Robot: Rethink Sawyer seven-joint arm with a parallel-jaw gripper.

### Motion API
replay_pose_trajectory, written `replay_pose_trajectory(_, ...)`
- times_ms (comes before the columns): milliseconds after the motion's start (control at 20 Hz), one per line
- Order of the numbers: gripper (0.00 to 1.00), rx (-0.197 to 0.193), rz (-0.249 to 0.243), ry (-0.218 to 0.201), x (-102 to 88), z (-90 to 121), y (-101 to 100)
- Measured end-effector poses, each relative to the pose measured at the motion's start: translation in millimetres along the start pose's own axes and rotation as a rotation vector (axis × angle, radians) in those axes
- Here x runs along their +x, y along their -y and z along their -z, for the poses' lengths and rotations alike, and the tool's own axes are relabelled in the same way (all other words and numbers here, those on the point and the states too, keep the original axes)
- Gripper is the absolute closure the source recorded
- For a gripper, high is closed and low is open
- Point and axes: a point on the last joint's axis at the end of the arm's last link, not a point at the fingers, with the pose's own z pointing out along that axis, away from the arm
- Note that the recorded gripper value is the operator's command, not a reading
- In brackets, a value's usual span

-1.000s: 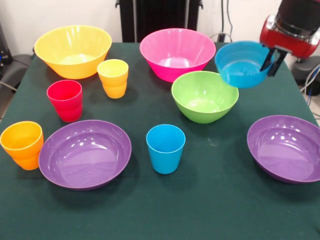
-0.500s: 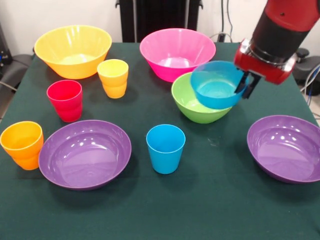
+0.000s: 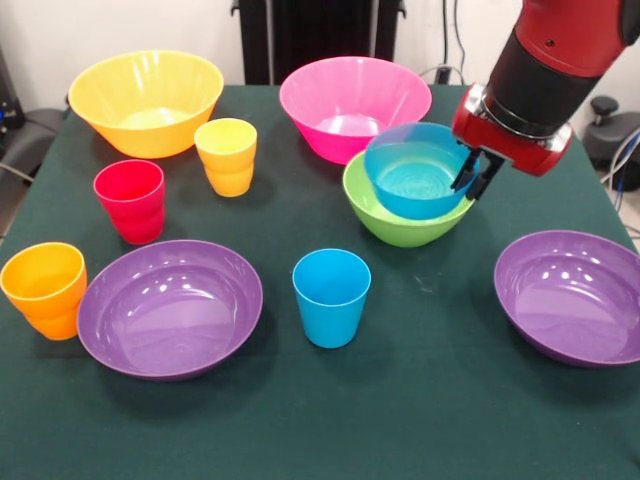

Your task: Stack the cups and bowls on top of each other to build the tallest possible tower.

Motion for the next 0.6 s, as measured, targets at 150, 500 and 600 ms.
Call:
replay_pose_trajectory(150,1.0,0.005,0.0,-0.011,-0.4,2.8,-0.1)
replay_pose_trajectory(500,1.0,0.01,-0.002,-0.017,-1.1,3.4,1.8)
replay_pose_trajectory(600,1.0,0.013,-0.001,-0.011,-4.9,3.7,4.4)
